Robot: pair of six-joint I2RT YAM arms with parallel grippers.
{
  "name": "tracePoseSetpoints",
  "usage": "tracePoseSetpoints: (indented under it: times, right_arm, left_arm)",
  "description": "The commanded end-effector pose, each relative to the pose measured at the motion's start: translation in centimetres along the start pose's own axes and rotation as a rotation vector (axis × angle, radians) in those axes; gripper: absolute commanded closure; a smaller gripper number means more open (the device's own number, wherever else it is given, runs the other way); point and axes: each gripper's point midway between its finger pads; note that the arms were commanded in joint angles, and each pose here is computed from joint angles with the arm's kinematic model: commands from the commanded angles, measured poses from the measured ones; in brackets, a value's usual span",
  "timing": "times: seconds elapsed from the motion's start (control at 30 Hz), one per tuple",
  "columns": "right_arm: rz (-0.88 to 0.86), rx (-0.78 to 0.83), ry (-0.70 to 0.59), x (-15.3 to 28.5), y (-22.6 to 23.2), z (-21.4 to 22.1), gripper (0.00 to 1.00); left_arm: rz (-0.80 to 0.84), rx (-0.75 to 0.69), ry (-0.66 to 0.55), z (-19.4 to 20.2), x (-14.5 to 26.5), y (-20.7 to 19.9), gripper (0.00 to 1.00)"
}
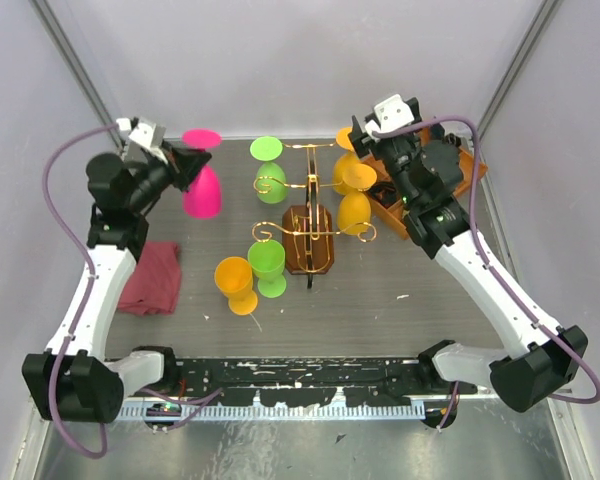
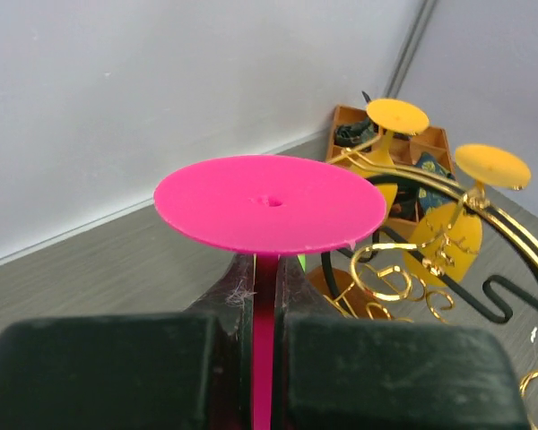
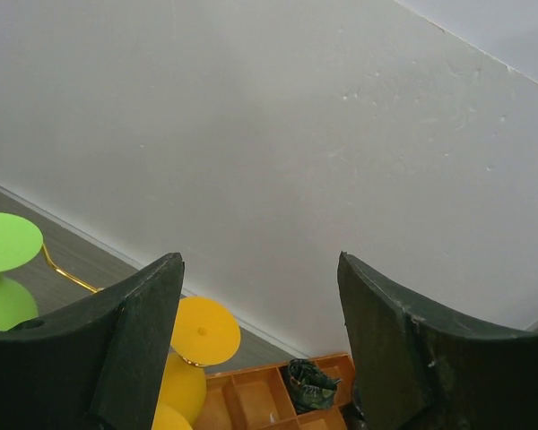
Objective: Place the wine glass upside down on the wine glass rack
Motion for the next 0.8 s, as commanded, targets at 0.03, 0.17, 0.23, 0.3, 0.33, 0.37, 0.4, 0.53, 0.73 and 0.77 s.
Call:
tracePoseSetpoints:
  times: [0.03, 0.17, 0.23, 0.3, 0.33, 0.37, 0.4, 0.53, 0.73, 0.77]
  right_arm:
    - [0.016, -0.039, -0.023, 0.9, -0.4, -1.5, 0.25]
    - [0.023, -0.019, -0.014, 1.0, -0.6, -1.2, 0.24]
    - [0.023, -0.011, -0.011, 1.0, -0.6, -1.2, 0.24]
    - [0.022, -0.002, -0.008, 1.0, -0.6, -1.1, 0.24]
    - [0.02, 0.001, -0.006, 0.9, -0.6, -1.0, 0.23]
    - [0.019, 0.003, -0.006, 0.9, -0.5, -1.0, 0.23]
    - [0.016, 0.007, -0.005, 0.9, -0.5, -0.9, 0.23]
    - [-0.008, 0.016, -0.006, 0.7, 0.0, -0.8, 0.23]
    - [-0.003, 0.027, -0.002, 0.9, -0.1, -0.7, 0.23]
    - [-0.003, 0.03, -0.002, 0.9, -0.2, -0.7, 0.22]
  left_arm:
    - [0.085, -0.098, -0.256, -1.1, 0.8, -2.3, 1.0]
    - [0.149, -0.062, -0.285, 1.1, 1.6, -4.0, 1.0]
    - [0.177, -0.039, -0.309, 1.7, 2.0, -4.8, 1.0]
    - [0.202, -0.022, -0.328, 2.3, 2.3, -5.4, 1.0]
    - [0.215, -0.017, -0.334, 2.5, 2.4, -5.8, 1.0]
    - [0.225, -0.008, -0.332, 2.9, 2.3, -6.1, 1.0]
    - [0.239, -0.001, -0.327, 3.2, 2.2, -6.4, 1.0]
    - [0.291, 0.027, -0.323, 4.5, 1.5, -7.9, 1.0]
    - [0.334, 0.056, -0.307, 6.4, 0.4, -9.5, 1.0]
    - [0.338, 0.063, -0.294, 7.2, 0.0, -9.6, 1.0]
Point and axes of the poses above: each gripper's point midway between its finger pads, its own x axis back along the fingers, its own y axis along the line the jaws close on, z = x × y, and after that the axes turned 10 degrees about -x, right-handed
